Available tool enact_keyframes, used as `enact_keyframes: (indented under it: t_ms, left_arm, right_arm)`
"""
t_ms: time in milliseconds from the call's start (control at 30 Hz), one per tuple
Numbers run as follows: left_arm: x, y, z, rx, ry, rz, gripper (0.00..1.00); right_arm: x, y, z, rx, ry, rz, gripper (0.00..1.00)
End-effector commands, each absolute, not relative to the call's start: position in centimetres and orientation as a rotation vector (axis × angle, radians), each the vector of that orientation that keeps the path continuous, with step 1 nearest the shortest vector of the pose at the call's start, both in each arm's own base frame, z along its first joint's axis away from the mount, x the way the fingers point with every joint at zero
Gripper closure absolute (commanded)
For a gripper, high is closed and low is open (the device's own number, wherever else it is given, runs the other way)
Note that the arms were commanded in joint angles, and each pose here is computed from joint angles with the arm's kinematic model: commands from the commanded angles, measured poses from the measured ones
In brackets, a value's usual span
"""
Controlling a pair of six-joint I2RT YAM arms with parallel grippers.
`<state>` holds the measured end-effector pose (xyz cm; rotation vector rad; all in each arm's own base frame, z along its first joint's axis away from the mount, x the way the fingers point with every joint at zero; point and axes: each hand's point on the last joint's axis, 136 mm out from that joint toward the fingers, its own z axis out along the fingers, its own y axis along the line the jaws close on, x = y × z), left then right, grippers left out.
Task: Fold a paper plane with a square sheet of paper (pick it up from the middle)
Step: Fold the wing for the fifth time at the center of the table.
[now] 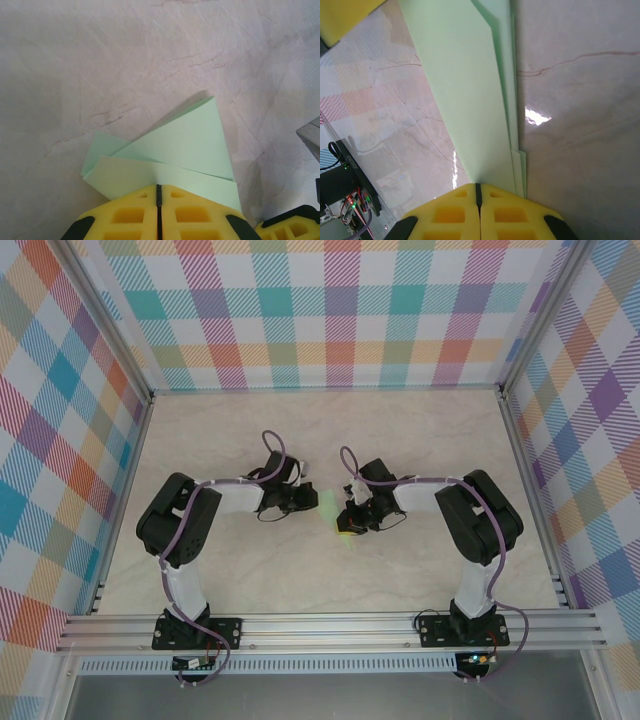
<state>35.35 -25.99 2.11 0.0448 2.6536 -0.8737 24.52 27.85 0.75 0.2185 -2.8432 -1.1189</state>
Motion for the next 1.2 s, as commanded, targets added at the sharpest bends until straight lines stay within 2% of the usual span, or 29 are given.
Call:
enact_keyframes:
  t_ms: [0, 400, 733, 967, 1167]
  left_arm:
    - [38.7, -20.0, 0.0, -0.163, 2.647, -0.602, 0.92]
    - [39.7, -20.4, 3.1, -0.16, 2.607, -0.65, 0.92]
    - [35.8, -24.1, 7.2, -0.113, 2.502, -0.801, 0.92]
    - [33.4, -28.8, 5.9, -0.031, 2.53, -0.954, 0.92]
    - [33.0, -29.8, 3.4, -0.017, 2.602, -0.929, 0.93]
  right_arm:
    - [19.2, 20.2, -6.7, 0.058, -2.826, -0.525, 0.95]
    - [19.6, 20.8, -5.9, 0.062, -2.831, -0.582, 0.94]
    - [21.5, 23.2, -2.8, 0.109, -2.853, -0.756, 0.93]
    - [22.5, 24.5, -1.3, 0.135, -2.851, -0.854, 0.93]
    - [22.6, 24.6, -1.2, 0.141, -2.849, -0.858, 0.93]
